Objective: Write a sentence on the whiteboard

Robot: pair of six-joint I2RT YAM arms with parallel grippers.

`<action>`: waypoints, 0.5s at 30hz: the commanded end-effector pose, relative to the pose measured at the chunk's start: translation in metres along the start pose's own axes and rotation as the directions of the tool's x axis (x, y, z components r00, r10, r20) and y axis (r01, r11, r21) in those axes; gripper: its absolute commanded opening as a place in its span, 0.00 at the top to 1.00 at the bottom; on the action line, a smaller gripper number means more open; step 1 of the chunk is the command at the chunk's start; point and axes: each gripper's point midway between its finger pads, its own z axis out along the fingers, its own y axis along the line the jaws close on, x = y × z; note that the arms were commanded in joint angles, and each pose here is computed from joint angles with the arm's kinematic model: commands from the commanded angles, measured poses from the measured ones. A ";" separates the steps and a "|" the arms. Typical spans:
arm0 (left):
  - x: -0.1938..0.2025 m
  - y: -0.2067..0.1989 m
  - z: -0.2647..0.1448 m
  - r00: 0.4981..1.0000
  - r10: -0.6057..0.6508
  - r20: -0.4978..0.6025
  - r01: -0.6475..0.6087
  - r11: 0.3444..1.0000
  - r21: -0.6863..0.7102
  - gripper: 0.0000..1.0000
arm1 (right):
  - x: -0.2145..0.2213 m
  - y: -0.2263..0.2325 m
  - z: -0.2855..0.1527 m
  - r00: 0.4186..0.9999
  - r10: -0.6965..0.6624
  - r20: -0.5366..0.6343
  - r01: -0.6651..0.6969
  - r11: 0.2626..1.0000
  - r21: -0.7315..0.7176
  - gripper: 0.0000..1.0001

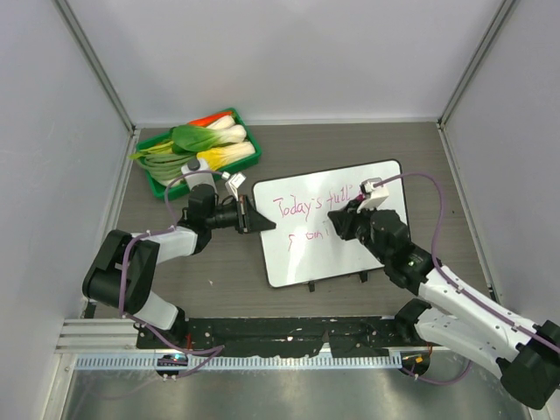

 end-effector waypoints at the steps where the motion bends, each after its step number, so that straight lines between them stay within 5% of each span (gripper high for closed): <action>1: 0.009 0.047 -0.002 0.999 0.036 0.004 -0.035 0.982 -0.186 1.00 | -0.025 0.005 0.012 0.998 -0.017 0.056 0.016 1.000 0.020 0.99; 15: 0.009 0.048 -0.001 0.999 0.036 -0.001 -0.035 0.982 -0.187 1.00 | 0.006 -0.015 0.017 1.000 -0.027 0.000 0.027 0.996 0.090 0.99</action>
